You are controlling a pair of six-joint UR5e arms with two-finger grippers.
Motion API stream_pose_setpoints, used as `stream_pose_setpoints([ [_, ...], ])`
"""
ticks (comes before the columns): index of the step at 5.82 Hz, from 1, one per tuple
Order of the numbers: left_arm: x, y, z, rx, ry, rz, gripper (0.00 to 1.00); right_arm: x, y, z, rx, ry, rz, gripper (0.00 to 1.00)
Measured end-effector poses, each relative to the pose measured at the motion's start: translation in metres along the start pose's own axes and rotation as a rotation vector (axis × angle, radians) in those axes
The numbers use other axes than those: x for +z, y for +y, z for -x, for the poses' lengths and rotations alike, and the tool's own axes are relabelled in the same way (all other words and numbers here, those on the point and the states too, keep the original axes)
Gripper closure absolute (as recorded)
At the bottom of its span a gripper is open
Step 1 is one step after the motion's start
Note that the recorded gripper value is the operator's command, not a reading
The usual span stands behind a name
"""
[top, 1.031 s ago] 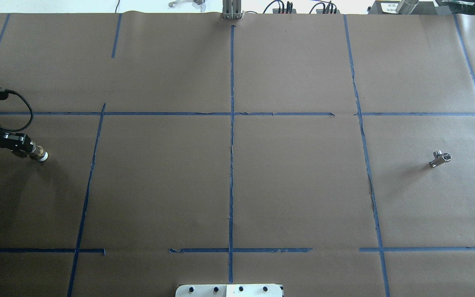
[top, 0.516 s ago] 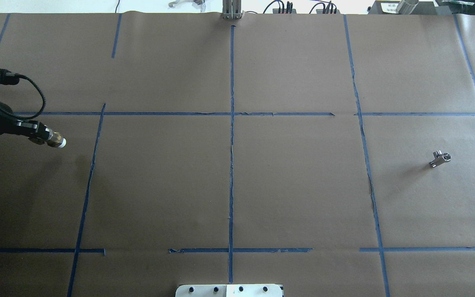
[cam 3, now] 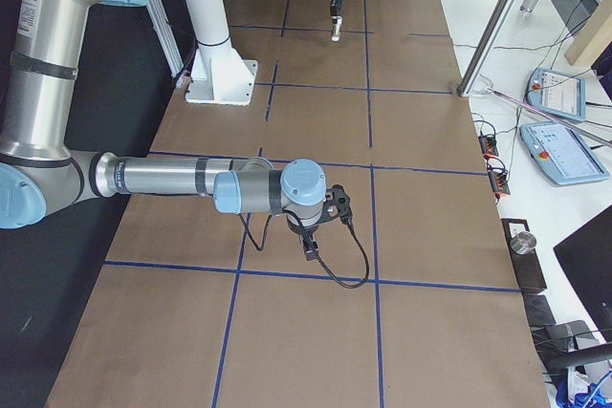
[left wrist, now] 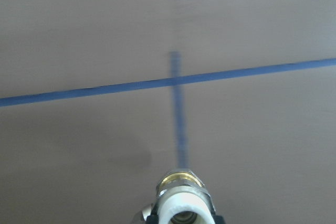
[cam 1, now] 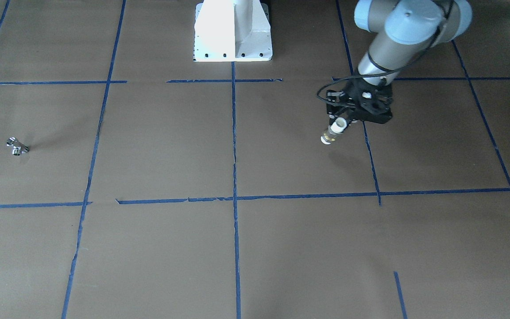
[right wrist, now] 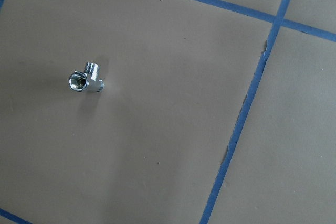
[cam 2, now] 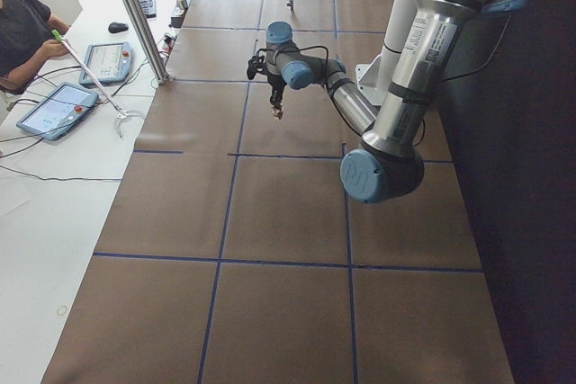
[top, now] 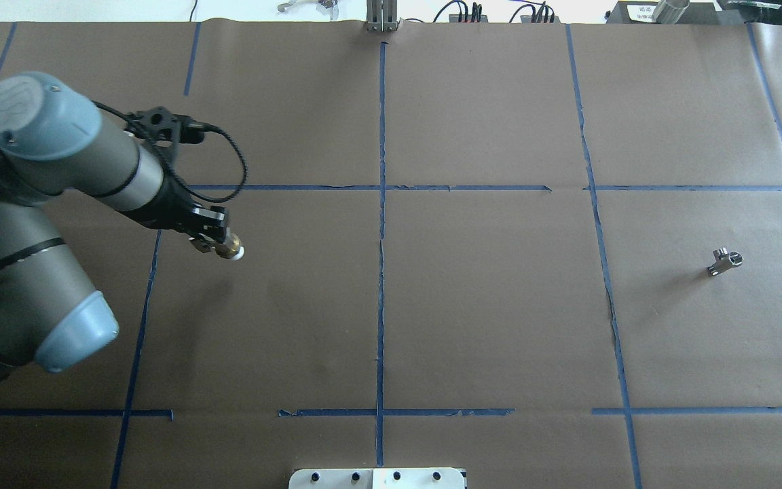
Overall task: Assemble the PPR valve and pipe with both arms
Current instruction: 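Carry the PPR fitting with the left gripper to the table centre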
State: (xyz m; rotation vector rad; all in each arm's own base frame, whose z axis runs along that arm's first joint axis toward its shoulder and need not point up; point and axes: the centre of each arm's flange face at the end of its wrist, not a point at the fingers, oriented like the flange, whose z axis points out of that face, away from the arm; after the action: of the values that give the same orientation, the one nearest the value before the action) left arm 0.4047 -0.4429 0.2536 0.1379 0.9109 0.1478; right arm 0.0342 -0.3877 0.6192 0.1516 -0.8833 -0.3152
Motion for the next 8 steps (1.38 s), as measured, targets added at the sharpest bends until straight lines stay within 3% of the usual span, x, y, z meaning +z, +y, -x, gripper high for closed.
stream_pose_setpoints([
  [2,0.021,0.005,-0.124,-0.048,-0.016,-0.010,1.00,-0.001,-0.002,0.003,-0.017,-0.001,-0.014,0.00],
  [4,0.054,-0.013,-0.199,-0.086,-0.032,-0.037,1.00,0.001,-0.004,0.005,-0.021,-0.017,-0.016,0.00],
  [8,0.078,-0.010,-0.228,-0.089,-0.065,-0.060,1.00,0.004,-0.002,0.002,0.011,-0.018,-0.011,0.00],
])
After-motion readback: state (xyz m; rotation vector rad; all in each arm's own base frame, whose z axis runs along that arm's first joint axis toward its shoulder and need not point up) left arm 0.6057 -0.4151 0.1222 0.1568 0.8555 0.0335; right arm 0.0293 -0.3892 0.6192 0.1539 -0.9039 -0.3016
